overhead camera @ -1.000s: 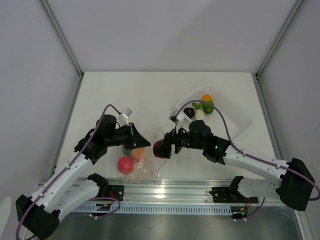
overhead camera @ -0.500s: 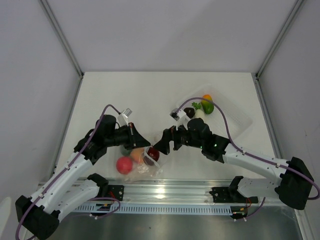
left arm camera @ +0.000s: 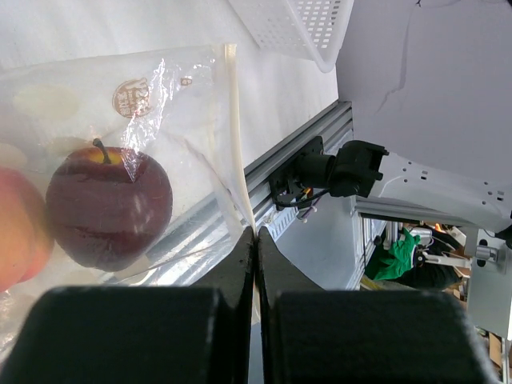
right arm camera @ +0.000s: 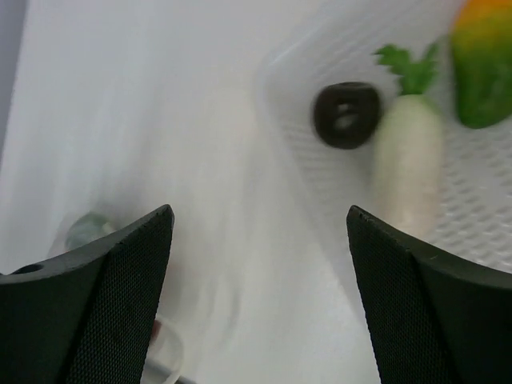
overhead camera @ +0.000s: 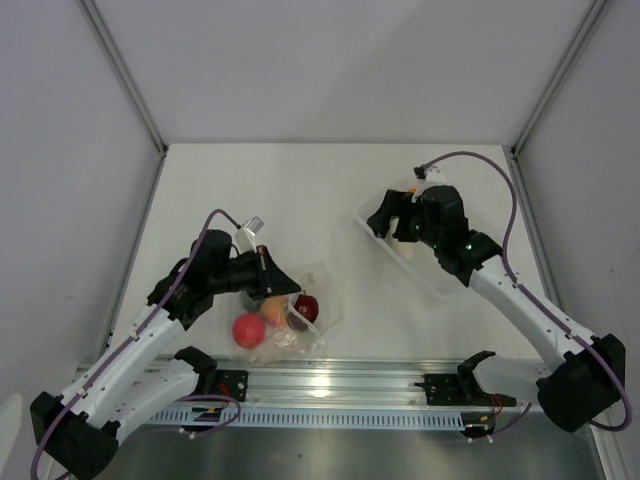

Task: Place the food in the zip-top bag and seal the zipper
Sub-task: Pick up the fake vegetable from the bin, then place the fake vegetable in the zipper food storage bag, then pick up the fake fruit from the bin, then place the fake fruit in the zipper food storage bag.

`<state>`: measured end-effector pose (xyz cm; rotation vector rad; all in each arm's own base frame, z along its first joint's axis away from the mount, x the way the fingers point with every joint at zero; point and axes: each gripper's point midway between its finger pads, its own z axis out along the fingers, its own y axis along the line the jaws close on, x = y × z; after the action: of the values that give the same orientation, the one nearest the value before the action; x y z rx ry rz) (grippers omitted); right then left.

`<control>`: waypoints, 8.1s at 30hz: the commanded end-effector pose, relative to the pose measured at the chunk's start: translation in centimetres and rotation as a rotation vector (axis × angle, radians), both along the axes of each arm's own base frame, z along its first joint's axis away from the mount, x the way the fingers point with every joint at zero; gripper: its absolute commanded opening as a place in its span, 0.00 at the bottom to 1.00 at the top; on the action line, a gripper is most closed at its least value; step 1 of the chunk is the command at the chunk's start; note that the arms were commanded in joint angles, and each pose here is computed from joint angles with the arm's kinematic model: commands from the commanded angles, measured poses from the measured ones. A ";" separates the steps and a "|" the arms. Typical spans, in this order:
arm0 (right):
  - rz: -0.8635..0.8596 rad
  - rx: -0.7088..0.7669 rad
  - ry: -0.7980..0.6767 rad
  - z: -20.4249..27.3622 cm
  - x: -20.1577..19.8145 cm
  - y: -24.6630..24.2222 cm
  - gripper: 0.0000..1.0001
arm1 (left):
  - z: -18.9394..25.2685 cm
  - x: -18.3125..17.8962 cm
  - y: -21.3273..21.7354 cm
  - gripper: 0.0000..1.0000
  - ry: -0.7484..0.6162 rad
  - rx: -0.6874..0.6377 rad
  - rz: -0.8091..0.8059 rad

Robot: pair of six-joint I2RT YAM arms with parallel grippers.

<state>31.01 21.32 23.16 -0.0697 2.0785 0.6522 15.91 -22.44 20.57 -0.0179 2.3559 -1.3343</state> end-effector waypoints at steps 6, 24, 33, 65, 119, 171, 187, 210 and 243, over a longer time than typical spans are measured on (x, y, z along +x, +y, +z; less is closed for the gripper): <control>-0.220 -0.140 0.321 -8.2 4.7 -7.8 0.87 | 1.4 -0.3 -0.4 0.00 -0.035 -0.033 -0.030; -0.228 -0.222 0.497 -17.6 4.9 -8.1 0.80 | 1.0 0.0 -0.7 0.01 -0.027 -0.036 -0.033; -0.224 -0.239 0.490 -19.7 6.3 -7.9 0.63 | 1.2 -0.1 -0.6 0.00 -0.032 -0.036 -0.035; 0.517 -0.153 0.368 -7.3 -15.3 2.8 0.00 | 0.8 0.2 -0.9 0.01 -0.024 -0.035 -0.040; 0.883 -0.019 0.445 -5.9 -18.4 16.6 0.56 | 2.2 -1.5 -0.1 0.01 -0.048 -0.033 -0.023; -0.075 0.114 0.423 -12.2 13.8 -2.4 0.90 | 1.6 -1.4 -0.2 0.00 -0.070 -0.020 -0.053; -0.022 0.157 0.497 -17.0 14.4 -1.0 0.78 | 1.0 -1.2 -0.1 0.01 -0.064 0.004 -0.050; -0.089 0.051 0.208 -4.0 8.6 -5.5 0.00 | 1.0 -0.8 -0.6 0.01 -0.045 -0.005 -0.050; 0.700 0.332 0.237 -4.3 -16.6 12.1 0.00 | 2.0 -1.1 -0.6 0.00 -0.041 -0.028 -0.046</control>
<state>13.42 31.86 17.12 -0.6096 2.2039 1.4383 14.84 -22.62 19.97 0.0132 2.3936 -1.3314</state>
